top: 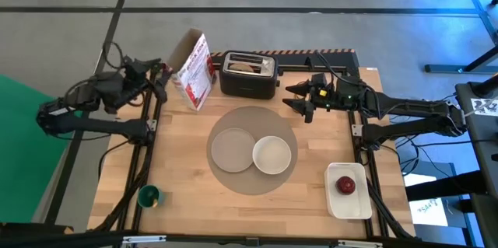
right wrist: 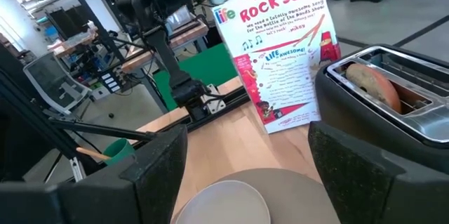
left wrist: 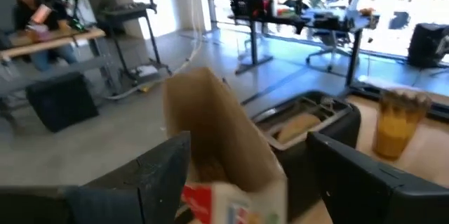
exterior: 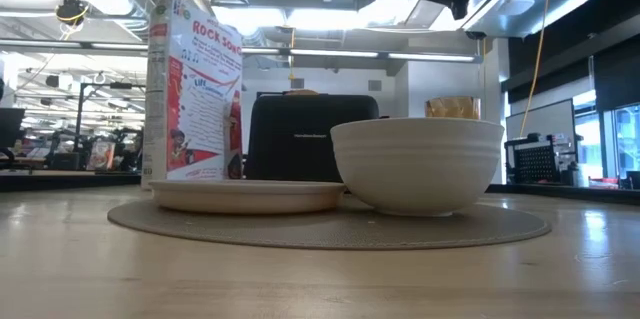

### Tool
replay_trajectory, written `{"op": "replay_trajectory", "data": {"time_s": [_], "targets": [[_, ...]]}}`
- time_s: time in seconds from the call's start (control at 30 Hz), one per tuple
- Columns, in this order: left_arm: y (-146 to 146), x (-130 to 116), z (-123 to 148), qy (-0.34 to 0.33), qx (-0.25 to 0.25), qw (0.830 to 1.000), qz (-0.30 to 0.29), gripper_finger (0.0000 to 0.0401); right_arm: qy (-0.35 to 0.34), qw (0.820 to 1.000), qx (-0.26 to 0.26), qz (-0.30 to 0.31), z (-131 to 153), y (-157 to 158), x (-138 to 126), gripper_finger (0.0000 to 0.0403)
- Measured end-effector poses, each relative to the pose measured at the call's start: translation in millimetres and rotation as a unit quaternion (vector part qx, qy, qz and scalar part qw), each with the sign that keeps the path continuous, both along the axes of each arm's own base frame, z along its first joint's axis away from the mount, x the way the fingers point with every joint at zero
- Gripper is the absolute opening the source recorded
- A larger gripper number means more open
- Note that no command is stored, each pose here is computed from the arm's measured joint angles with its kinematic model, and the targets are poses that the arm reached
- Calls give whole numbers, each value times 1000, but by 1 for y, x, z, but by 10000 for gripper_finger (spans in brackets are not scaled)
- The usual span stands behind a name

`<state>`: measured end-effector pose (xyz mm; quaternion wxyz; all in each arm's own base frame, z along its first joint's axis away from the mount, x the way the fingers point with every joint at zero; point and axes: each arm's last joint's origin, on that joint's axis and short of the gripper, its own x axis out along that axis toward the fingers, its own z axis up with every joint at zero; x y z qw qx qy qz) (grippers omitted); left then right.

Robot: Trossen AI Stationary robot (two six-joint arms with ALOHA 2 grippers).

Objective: Arrange a breakfast setting
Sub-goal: Pour the cereal into the white bowl

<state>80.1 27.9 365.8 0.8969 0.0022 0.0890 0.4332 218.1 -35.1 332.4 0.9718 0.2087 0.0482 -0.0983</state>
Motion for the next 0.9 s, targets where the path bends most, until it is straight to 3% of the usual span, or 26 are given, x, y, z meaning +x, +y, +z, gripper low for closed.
{"op": "replay_trajectory", "data": {"time_s": [0.23, 0.57, 0.9], "targets": [[-6, 15, -40, 6, -30, 999, 30, 270, 11, 1000, -1, -9, -2, 0, 0, 287], [-11, 18, -64, 12, -5, 996, 88, 270, 12, 1000, -2, -18, -2, -1, -1, 287], [-13, 24, -102, -14, -64, 994, 87, 288, 19, 999, 5, -31, -4, -10, -2, 287]]}}
